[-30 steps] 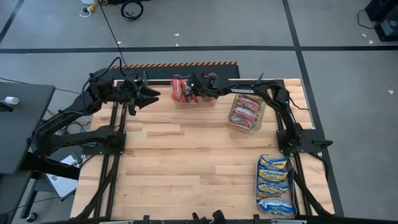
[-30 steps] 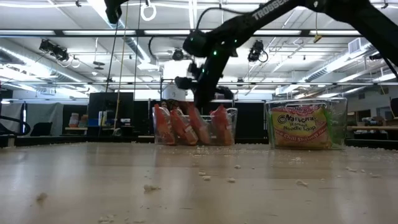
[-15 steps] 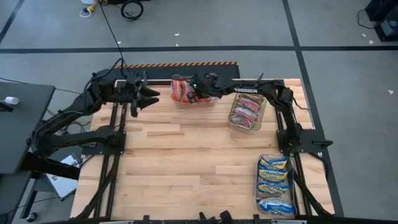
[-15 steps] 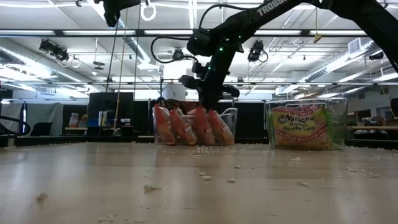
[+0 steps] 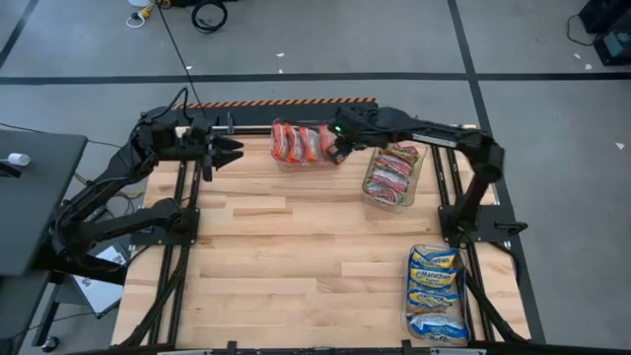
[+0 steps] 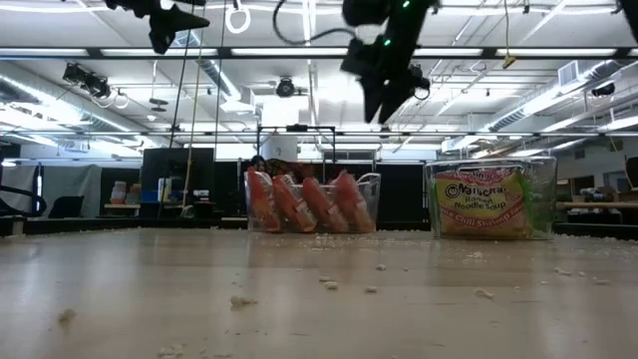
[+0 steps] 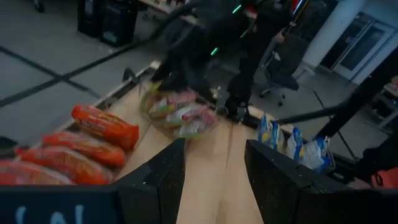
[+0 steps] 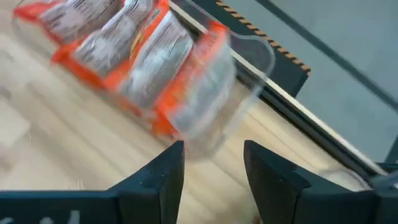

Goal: Sort Maruchan noodles
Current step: Adjust the top right transparent bin

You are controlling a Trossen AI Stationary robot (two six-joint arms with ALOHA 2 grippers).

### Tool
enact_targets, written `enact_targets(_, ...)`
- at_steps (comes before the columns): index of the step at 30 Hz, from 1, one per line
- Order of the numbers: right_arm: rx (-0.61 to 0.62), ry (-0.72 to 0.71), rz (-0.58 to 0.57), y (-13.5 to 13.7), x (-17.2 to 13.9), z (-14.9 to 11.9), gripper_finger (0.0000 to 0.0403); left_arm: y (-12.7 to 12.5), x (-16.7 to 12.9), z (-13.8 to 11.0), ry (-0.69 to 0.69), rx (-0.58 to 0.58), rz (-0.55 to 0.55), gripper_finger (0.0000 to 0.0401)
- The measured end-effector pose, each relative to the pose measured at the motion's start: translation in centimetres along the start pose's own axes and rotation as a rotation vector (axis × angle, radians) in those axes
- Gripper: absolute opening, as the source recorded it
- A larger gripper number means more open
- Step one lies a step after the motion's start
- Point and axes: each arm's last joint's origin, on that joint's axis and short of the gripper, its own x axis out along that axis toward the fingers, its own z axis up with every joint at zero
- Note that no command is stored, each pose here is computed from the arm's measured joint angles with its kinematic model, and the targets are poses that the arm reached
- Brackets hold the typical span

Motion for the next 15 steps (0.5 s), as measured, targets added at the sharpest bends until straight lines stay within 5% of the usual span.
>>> enact_targets(6, -0.009, 0.084, 0.142, 0.3, -3.0, -6.0, 0.0171, 0.2, -0.2, -1.5, 0.134, -0.092, 0.028, 0.0172)
enact_targets(11, 0.257, 0.213, 0.286, 2.2, -1.5, -12.0, 0.017, 0.2, 0.2, -1.0, 0.09, -0.127, 0.043, 0.0172)
enact_targets(15, 0.474, 0.259, 0.365, 4.7, -0.3, -14.2, 0.0169, 0.0, 0.7, 0.0, -0.003, -0.157, 0.041, 0.0172)
